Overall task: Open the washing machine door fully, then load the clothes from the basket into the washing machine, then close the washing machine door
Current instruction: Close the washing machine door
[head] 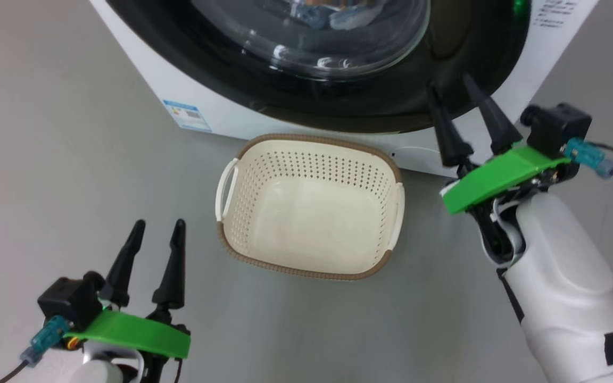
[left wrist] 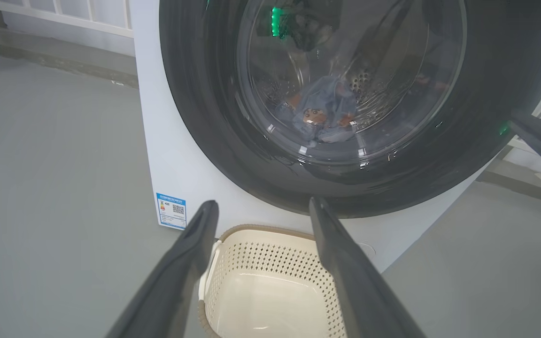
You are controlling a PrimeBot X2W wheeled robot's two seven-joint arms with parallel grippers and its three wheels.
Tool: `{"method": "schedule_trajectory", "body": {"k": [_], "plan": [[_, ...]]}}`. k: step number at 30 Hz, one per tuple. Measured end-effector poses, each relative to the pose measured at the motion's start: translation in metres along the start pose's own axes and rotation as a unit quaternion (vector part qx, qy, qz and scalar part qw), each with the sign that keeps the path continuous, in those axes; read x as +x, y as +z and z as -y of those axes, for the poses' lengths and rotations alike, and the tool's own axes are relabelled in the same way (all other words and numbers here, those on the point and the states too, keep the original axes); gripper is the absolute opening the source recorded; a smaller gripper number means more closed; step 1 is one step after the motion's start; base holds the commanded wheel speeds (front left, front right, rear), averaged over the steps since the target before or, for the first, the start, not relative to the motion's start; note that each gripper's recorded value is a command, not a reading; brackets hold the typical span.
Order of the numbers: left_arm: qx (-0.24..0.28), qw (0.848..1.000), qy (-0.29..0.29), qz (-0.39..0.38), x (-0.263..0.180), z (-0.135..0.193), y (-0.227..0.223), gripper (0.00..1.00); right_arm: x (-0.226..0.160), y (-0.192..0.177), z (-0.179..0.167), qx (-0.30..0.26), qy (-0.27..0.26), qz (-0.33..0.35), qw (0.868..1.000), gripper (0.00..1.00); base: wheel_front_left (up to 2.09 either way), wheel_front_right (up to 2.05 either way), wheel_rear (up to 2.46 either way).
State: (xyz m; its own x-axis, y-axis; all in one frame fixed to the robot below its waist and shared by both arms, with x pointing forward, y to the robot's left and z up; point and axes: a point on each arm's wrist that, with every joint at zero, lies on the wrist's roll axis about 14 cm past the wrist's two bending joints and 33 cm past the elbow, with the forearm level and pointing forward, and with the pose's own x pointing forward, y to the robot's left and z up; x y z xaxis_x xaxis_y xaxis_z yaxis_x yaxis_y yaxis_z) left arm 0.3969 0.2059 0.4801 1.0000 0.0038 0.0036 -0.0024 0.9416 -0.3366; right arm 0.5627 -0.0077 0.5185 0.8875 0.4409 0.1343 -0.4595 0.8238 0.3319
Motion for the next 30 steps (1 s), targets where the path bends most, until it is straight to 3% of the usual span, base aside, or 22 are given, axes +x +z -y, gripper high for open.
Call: {"method": "schedule_trajectory", "body": {"k": [15,30], "plan": [[0.004,1.0,-0.021,-0.022,-0.008,0.006,-0.01,1.0,-0.073,0.01,0.034,-0.025,-0.058,-0.012,0.998,1.0,0.0,0.0,0.0],[0.011,0.997,-0.059,-0.042,-0.013,0.024,-0.021,1.0,-0.161,0.016,0.075,-0.036,-0.149,-0.021,0.988,1.0,0.0,0.0,0.0]]}}
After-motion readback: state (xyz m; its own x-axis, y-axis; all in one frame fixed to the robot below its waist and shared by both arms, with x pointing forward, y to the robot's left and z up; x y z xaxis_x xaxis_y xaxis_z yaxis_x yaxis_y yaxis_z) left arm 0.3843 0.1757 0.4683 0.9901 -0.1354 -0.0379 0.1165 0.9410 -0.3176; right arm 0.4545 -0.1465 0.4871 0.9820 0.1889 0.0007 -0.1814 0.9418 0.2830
